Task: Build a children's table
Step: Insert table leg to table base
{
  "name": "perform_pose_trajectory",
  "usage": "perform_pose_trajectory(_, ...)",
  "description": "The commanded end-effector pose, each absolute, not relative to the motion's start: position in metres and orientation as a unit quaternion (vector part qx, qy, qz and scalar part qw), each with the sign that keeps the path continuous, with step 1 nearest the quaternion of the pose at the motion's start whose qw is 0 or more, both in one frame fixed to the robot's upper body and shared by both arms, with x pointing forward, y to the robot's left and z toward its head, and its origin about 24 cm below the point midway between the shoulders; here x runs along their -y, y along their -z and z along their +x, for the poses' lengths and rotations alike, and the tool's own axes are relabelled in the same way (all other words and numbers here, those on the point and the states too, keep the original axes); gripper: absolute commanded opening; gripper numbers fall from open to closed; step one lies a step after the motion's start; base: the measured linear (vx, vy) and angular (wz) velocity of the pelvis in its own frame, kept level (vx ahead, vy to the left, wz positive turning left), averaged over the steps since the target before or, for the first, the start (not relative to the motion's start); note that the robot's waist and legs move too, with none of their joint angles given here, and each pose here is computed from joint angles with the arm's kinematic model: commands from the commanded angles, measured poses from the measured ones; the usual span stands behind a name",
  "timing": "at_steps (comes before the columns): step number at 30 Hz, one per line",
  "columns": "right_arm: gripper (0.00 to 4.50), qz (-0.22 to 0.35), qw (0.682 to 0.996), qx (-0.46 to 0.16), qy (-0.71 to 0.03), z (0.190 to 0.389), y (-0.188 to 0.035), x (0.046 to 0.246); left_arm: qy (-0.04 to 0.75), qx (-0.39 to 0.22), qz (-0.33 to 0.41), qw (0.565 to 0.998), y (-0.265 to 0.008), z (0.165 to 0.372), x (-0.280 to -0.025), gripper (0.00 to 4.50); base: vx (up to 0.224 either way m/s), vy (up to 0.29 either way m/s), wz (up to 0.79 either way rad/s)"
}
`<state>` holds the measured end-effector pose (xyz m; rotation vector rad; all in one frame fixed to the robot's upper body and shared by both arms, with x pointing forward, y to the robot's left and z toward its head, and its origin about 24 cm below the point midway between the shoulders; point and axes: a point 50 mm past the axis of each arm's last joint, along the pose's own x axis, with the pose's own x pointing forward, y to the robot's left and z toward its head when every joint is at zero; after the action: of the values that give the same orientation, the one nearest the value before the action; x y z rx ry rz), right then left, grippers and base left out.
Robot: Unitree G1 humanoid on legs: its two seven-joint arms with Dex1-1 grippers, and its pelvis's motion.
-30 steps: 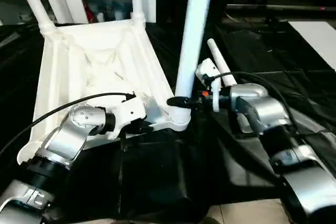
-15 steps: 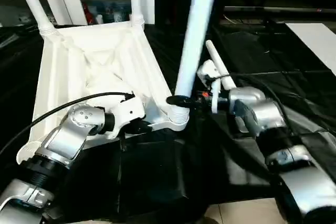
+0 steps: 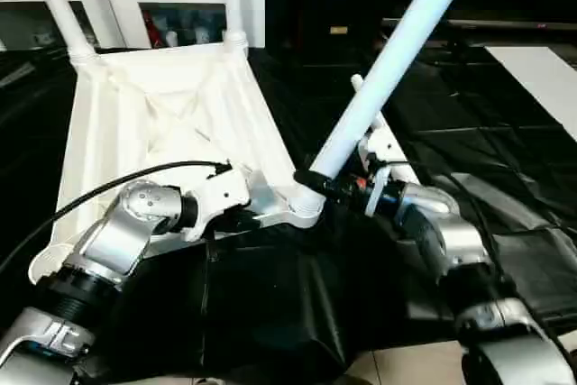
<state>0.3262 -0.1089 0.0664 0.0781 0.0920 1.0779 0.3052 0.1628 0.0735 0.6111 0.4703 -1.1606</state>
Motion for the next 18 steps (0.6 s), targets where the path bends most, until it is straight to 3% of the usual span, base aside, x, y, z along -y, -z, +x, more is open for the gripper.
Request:
perform_pose_trajectory(1, 1.84, -0.017, 0.846, -0.163, -0.508, 0.309, -0.021, 0.115, 0.536, -0.249, 0.289, 0.753, -0.062, 0.301, -0.169, 0.0, 0.0, 0.0, 0.0)
perform_pose_trajectory(7, 1.84, -0.051, 0.813, -0.201, -0.544, 0.307, -0.019, 0.104, 0.539, -0.247, 0.29, 0.751, -0.063, 0.302, -0.166, 0.0, 0.0, 0.0, 0.0)
perform_pose_trajectory(13, 1.84, -0.085, 0.759, -0.276, -0.583, 0.296, -0.005, 0.1, 0.538, -0.248, 0.288, 0.752, -0.062, 0.301, -0.166, 0.0, 0.0, 0.0, 0.0)
perform_pose_trajectory(18, 1.84, -0.066, 0.769, -0.284, -0.569, 0.3, -0.003, 0.097, 0.537, -0.249, 0.287, 0.753, -0.062, 0.299, -0.168, 0.0, 0.0, 0.0, 0.0)
